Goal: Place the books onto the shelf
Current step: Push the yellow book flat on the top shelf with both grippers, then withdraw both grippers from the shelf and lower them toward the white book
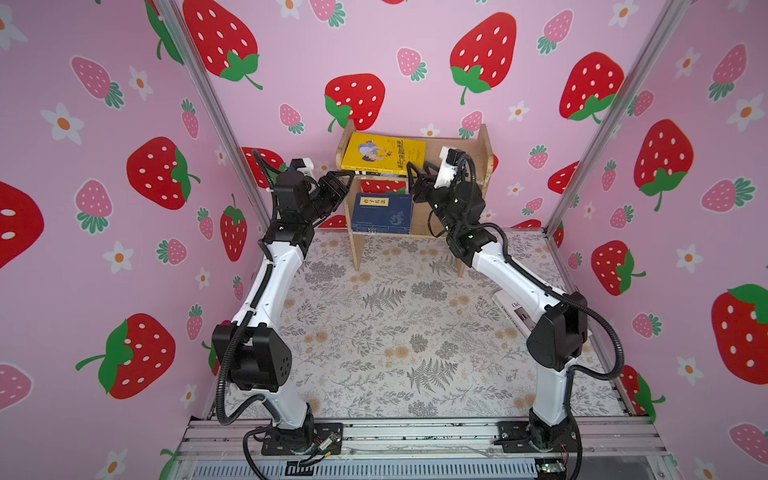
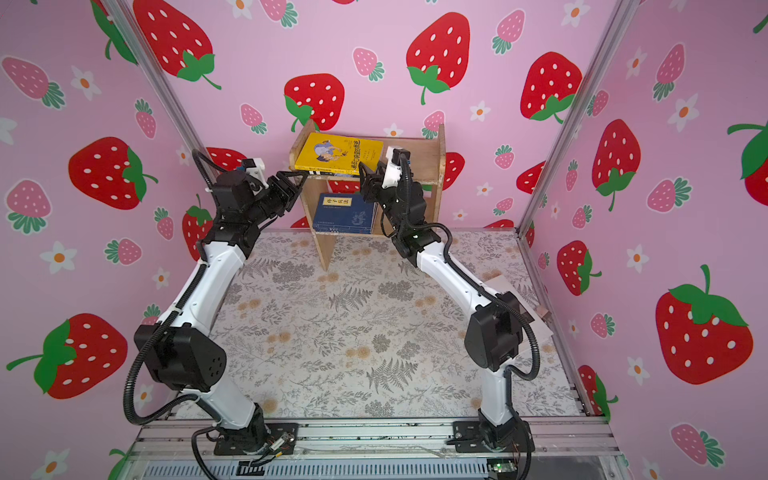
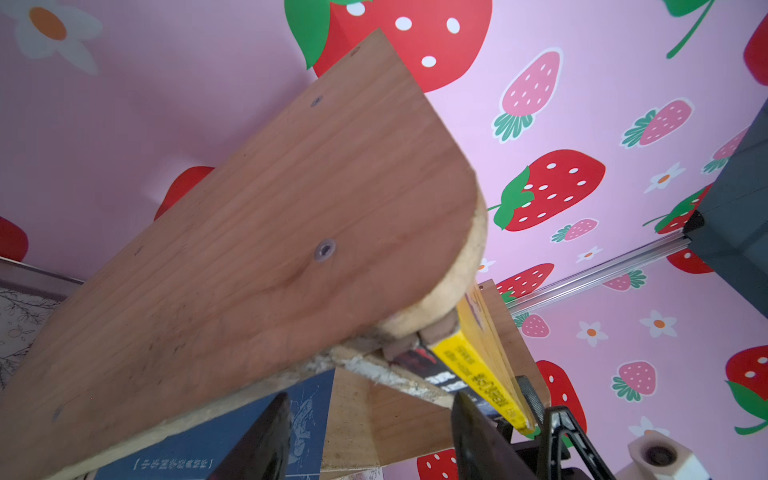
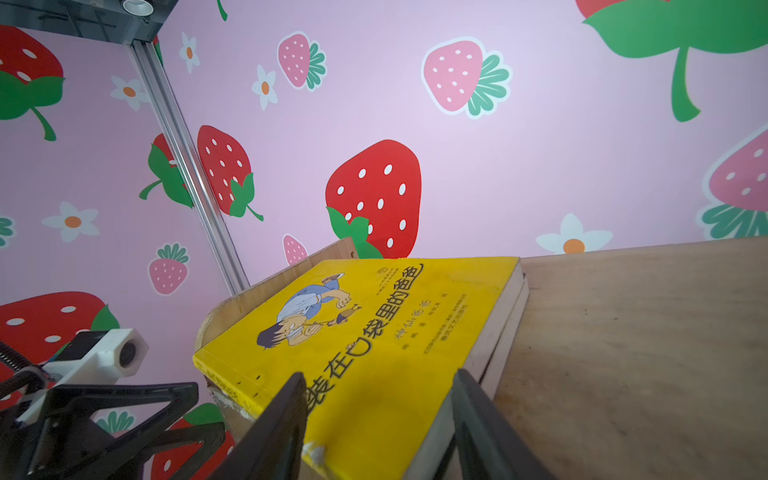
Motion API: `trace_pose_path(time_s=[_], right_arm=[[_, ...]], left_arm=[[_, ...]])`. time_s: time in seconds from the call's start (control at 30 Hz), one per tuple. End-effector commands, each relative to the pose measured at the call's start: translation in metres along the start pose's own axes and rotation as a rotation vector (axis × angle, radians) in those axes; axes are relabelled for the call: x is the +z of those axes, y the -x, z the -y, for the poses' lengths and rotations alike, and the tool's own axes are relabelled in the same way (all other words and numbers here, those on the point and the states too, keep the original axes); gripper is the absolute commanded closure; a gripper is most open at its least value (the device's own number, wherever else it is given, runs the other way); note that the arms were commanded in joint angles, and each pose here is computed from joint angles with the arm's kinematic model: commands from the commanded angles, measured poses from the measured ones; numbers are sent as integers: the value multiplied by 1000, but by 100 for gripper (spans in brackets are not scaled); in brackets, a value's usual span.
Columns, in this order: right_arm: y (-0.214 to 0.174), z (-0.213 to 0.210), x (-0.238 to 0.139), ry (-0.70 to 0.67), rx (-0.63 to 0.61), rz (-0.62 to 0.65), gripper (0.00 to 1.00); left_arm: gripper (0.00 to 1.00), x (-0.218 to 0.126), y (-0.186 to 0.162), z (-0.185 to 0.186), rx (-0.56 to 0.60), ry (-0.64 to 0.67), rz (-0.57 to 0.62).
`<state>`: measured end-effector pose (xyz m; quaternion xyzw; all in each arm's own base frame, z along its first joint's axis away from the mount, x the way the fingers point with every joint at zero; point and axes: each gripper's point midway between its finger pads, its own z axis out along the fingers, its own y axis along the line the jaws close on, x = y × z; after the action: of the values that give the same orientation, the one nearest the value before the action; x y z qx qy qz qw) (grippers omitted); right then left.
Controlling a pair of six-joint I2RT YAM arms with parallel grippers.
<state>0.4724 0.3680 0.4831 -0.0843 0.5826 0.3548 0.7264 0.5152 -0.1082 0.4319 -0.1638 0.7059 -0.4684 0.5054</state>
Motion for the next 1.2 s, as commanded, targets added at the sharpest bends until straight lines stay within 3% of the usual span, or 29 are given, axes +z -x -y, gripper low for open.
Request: trace_pose_path(time_s=[0.0, 0.27, 0.53, 0.73, 0.93, 1.17], right_arm=[[26, 2, -17, -50, -70, 17, 37], [56, 24, -98, -179, -153, 16, 25], [50, 113, -237, -614, -183, -40, 15], [36, 178, -327, -934, -149, -97, 5], [-9, 232, -361, -1053, -67, -232, 1], [-71, 327, -386, -1184, 135, -391, 0]], left_arm=[[34, -21, 5, 31, 49, -90, 25], [20, -62, -54, 11, 125, -66, -73], [13, -91, -130, -13, 169, -26, -206], [9, -94, -177, -3, 253, -68, -273], [8, -76, -250, 0, 285, -100, -450], [8, -61, -340, -14, 271, -81, -616]])
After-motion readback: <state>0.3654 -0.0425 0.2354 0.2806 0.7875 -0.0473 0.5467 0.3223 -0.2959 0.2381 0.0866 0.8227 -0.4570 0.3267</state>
